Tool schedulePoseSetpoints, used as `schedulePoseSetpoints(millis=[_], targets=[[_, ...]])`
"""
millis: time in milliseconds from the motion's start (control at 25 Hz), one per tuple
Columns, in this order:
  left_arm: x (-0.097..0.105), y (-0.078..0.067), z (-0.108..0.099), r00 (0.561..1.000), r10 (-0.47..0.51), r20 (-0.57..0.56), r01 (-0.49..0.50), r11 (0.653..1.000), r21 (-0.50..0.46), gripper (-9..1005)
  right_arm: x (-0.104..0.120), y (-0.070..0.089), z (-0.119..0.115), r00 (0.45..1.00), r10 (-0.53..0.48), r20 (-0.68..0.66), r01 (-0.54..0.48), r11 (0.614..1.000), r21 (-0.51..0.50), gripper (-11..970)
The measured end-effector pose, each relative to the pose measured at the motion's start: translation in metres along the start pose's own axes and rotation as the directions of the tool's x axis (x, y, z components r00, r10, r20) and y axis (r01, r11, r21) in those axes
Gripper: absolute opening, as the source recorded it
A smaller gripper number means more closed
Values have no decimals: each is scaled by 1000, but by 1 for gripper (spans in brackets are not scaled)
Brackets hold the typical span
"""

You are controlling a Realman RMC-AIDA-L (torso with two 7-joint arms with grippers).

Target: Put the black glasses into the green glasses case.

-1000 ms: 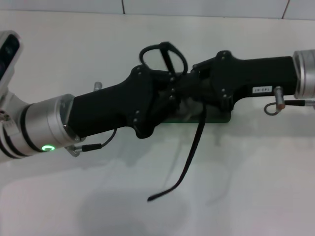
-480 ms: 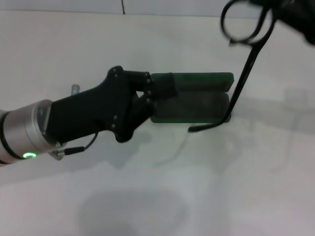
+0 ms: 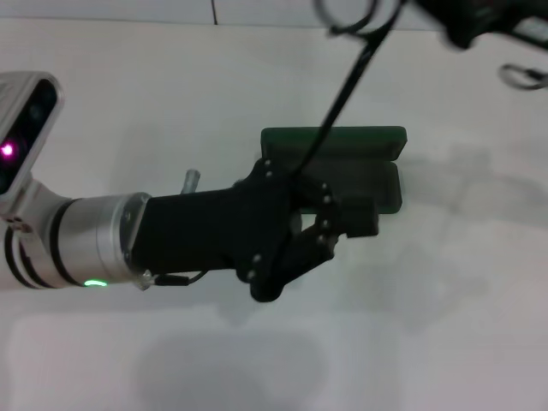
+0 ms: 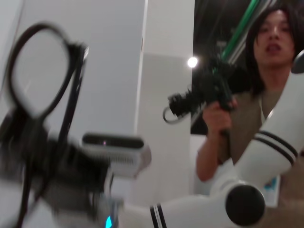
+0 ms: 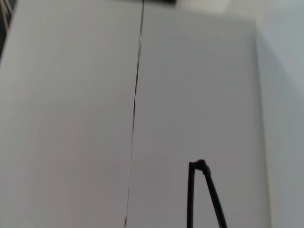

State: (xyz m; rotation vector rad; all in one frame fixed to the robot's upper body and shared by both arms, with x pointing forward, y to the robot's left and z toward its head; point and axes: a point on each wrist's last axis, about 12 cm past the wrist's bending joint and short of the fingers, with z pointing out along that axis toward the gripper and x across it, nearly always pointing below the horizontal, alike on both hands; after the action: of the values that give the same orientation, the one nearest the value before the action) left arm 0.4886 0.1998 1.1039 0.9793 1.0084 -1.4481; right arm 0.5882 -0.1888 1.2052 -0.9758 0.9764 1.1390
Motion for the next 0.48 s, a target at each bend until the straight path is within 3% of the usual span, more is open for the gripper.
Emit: schedulePoseSetpoints(millis=[240, 480], targets=[[-1, 1, 1, 997, 9, 71, -6, 999, -43, 34, 29, 5, 23, 992, -4, -129, -1, 999, -37, 99], [-5, 2, -4, 992, 27, 125, -15, 995, -99, 34, 38, 11, 28, 985, 5, -175, -17, 998, -67, 100]])
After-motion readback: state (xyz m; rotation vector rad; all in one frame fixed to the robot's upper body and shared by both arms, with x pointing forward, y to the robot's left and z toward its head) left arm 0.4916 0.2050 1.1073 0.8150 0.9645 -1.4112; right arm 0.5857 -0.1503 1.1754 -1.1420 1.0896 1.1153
